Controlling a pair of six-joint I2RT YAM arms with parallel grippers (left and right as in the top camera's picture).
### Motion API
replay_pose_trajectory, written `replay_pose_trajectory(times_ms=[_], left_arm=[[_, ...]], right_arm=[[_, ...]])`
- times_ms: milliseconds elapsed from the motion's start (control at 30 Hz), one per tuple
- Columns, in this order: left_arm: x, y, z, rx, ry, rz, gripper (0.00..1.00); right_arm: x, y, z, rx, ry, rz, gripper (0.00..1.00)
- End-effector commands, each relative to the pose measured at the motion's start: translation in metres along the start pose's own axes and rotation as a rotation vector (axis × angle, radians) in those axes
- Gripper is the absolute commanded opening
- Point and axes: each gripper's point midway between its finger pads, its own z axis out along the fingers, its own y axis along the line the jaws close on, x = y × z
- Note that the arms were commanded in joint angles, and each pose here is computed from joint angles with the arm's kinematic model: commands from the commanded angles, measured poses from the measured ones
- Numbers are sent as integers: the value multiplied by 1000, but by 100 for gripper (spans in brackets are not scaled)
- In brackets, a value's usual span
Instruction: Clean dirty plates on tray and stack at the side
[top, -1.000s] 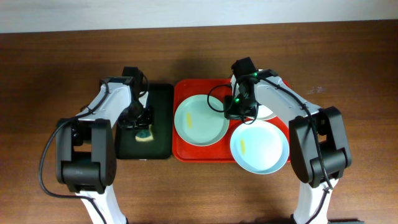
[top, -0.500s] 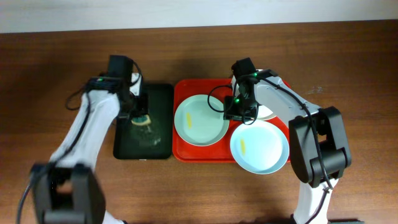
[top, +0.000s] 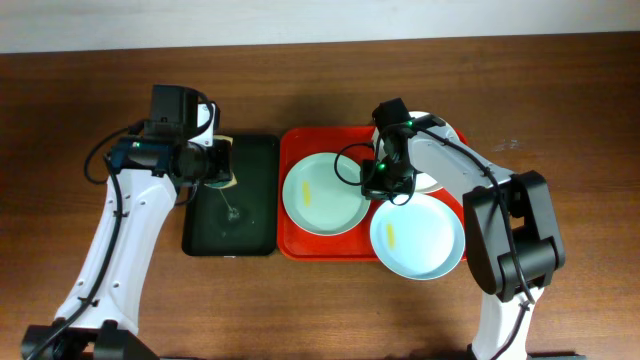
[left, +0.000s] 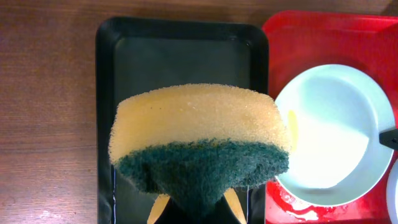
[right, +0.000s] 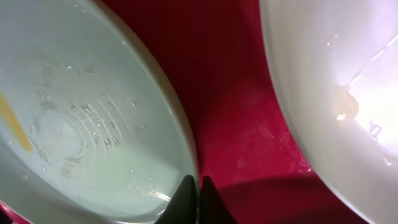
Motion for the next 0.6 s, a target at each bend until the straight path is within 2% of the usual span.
replay_pose_trajectory(times_ms=[0,100,133,167,200,300,467,567], left_arm=[[10,2,8,-4,29,0,0],[13,2,10,-4,34,-1,0],[12,2,11,-5,34,-1,0],[12,2,11,-4,32,-1,0],[12,2,11,-4,31,0,0],[12,2,11,-4,31,0,0],[12,2,11,-4,32,-1,0],[12,2,12,-4,35,-1,0]], right_arm=[[5,-1,8,8,16,13,4],[5,0,8,0,18,63,4],[6,3,8,-18,24,67,10],[7,6,8,-36,31,67,31],[7,8,8,-46,33,67,36],[5,8,7,-47,26,65,36],[-8,9,7,-53,-28,50,19],[-13,10,4,-59,-43,48,20]])
